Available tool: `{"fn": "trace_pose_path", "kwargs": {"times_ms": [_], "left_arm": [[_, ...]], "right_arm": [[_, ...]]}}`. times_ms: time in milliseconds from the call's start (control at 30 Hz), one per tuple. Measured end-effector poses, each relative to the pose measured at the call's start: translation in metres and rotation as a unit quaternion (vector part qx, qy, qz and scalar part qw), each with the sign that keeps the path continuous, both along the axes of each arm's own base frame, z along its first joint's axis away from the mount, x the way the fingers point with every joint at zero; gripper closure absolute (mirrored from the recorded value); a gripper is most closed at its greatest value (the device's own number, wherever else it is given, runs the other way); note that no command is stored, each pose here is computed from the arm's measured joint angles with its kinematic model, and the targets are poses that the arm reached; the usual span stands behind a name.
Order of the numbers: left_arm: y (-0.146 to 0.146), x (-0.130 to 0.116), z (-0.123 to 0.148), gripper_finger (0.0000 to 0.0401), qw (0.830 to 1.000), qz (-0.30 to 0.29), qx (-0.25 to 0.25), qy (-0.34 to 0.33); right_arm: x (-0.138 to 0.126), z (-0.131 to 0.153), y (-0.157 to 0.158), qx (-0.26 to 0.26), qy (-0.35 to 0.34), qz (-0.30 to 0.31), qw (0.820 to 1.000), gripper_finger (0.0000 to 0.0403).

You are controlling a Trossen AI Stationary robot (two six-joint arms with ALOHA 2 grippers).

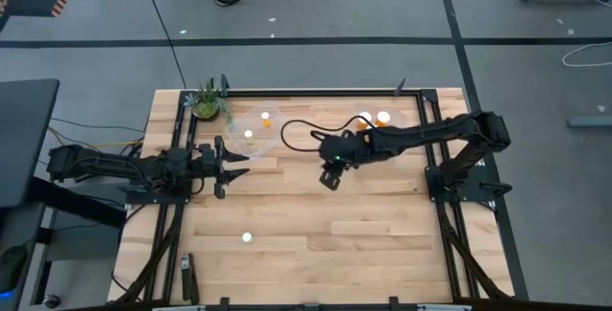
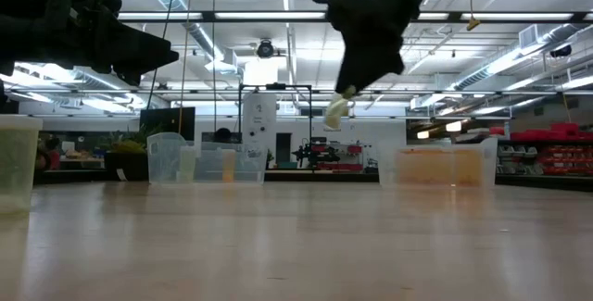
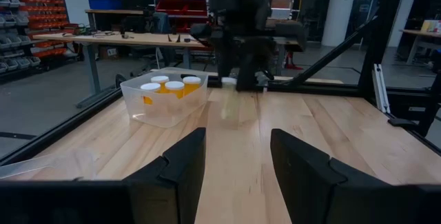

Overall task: Pick and place medicine bottles into bin by pill shape (circle, oval)
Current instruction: Put the small yellow pill bottle into the left transparent bin

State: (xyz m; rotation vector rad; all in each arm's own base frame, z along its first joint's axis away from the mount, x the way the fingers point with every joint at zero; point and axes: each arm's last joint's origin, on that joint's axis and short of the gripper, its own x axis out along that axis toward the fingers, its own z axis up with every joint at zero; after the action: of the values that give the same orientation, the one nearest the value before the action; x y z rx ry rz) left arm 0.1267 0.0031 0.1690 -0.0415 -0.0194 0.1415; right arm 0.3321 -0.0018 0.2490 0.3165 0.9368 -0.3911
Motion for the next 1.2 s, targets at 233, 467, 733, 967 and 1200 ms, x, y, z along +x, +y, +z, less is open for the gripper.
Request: {"fn": "trace_pose_path", "kwargs": {"times_ms": [233, 467, 733, 967, 1200], "left_arm": [[0.000, 0.000, 0.000, 0.0229, 1.000, 0.000, 0.000, 0.000], [0.000, 0.000, 0.000, 0.0229, 1.000, 0.000, 0.000, 0.000], [0.000, 0.000, 0.000, 0.0229, 1.000, 0.000, 0.000, 0.000], [0.000, 0.000, 0.000, 0.0229, 1.000, 0.000, 0.000, 0.000], [0.000, 0.000, 0.000, 0.0229, 1.000, 0.000, 0.000, 0.000]], "right_arm": [[0.009, 0.005, -0.020, -0.026, -0.047, 0.006, 0.999, 0.0265], [0.063, -0.010, -0.028, -0.026, 0.026, 0.052, 0.998, 0.0265], [0.124, -0.005, -0.049, -0.025, 0.071, 0.076, 0.994, 0.0265], [0.144, 0.001, -0.068, -0.025, 0.069, 0.094, 0.993, 0.0264], [0.141, 0.007, -0.085, -0.018, 0.061, 0.083, 0.995, 0.0264]]}}
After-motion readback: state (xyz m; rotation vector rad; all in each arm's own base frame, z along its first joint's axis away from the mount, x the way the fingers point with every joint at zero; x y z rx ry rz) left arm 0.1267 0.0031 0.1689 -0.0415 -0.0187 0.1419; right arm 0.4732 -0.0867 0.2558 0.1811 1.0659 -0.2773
